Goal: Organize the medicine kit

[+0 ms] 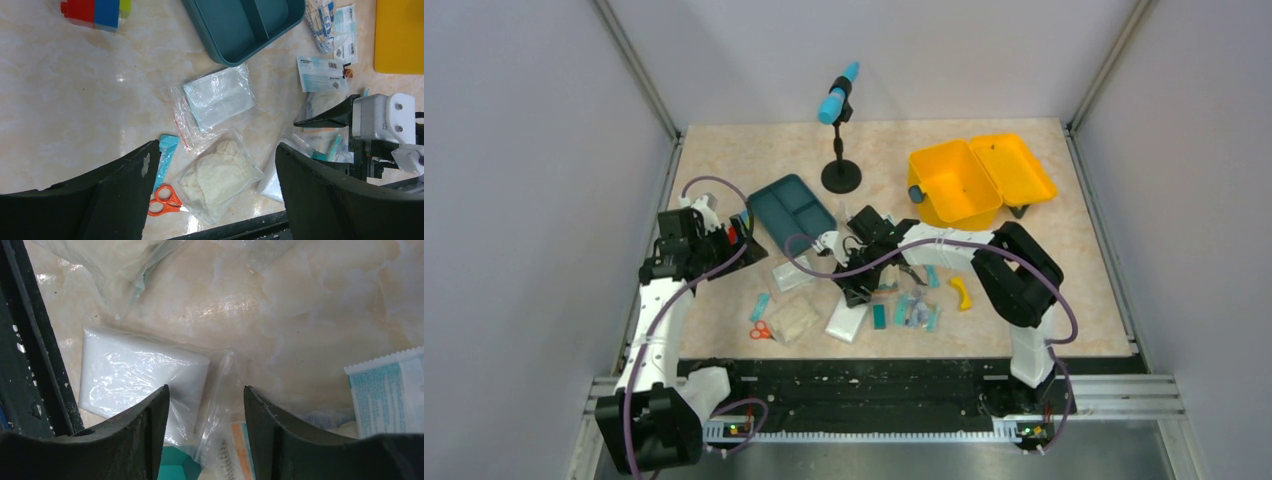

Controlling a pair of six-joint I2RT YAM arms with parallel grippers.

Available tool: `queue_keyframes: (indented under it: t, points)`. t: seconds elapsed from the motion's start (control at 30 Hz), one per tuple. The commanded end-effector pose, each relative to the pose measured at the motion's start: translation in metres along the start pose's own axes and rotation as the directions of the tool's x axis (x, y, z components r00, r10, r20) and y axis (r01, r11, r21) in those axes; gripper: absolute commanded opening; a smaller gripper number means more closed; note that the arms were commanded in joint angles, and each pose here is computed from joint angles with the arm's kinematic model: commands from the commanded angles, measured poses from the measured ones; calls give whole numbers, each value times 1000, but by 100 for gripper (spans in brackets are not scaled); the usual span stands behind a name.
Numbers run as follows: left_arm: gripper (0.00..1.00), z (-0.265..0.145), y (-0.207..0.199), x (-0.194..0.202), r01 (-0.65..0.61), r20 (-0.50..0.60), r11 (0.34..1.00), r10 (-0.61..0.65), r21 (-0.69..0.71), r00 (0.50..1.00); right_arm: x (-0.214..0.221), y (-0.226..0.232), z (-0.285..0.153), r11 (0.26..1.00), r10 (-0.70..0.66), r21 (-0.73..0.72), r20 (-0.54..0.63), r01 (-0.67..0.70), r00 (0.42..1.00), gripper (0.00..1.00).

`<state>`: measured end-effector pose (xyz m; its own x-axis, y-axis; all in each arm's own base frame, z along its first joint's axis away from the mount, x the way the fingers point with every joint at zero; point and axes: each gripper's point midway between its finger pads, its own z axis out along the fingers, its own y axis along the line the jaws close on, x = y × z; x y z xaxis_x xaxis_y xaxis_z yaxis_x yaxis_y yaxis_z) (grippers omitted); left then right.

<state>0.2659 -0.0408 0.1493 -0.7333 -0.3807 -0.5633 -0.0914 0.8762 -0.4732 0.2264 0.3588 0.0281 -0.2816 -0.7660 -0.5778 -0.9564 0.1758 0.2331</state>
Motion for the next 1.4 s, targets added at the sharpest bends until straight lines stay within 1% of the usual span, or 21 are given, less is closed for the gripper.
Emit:
queue_keyframes:
  t: [0.0,0.1,0.17,0.2,0.27,0.4,0.53,0.67,0.73,0.8,0.9,1.0,1.07,1.13,1.23,1.3,1.37]
  points:
    - [89,-1,-5,-9,-2,49,1000,1,31,999,6,8,12,999,-12,-50,-14,11,1000,52]
    - [89,1,-4,-8,-1,45,1000,-1,30,999,6,10,15,998,1,-68,-15,-2,1000,45]
    - [89,2,-4,-8,1,43,999,-2,34,999,4,11,16,997,-4,-77,-13,3,1000,34]
    - [89,3,-4,-8,3,42,999,-4,38,999,2,10,15,997,-8,-76,-10,7,1000,24]
    - [89,5,-4,-8,8,39,999,-10,40,999,-5,9,11,997,-25,-69,1,25,1000,0]
    - [88,7,-4,-9,11,30,999,-12,46,999,-37,6,-16,995,-99,-13,67,100,993,0]
    - [87,11,-6,-12,10,27,998,-11,64,1000,-78,6,-64,986,-160,65,173,151,972,0]
    - [86,17,-8,-13,9,3,997,-9,78,1000,-98,11,-111,981,-183,106,236,162,954,0]
    - [85,18,-9,-14,7,-7,997,-7,82,1000,-103,8,-140,979,-178,144,267,143,947,0]
    - [85,20,-9,-15,7,-21,996,-6,86,1000,-106,-1,-169,976,-150,196,301,93,942,0]
    - [84,23,-8,-17,8,-33,996,-5,83,999,-108,-31,-220,958,-44,278,379,-68,924,0]
    - [84,24,-7,-17,-1,-45,997,5,78,999,-100,-75,-278,891,22,394,463,-227,886,0]
    - [84,25,-6,-16,-9,-59,997,14,75,998,-86,-106,-311,816,28,493,488,-302,872,0]
    - [84,25,-6,-15,-18,-71,997,23,75,997,-67,-137,-339,721,31,592,493,-361,869,0]
    - [83,24,-6,-12,-25,-90,996,32,80,995,-32,-183,-371,563,75,686,513,-461,855,0]
    - [83,24,-7,-10,-26,-97,996,34,85,995,-21,-202,-382,505,89,710,523,-491,848,0]
    - [83,25,-8,-9,-27,-101,995,36,92,994,-16,-218,-381,484,88,729,509,-483,856,0]
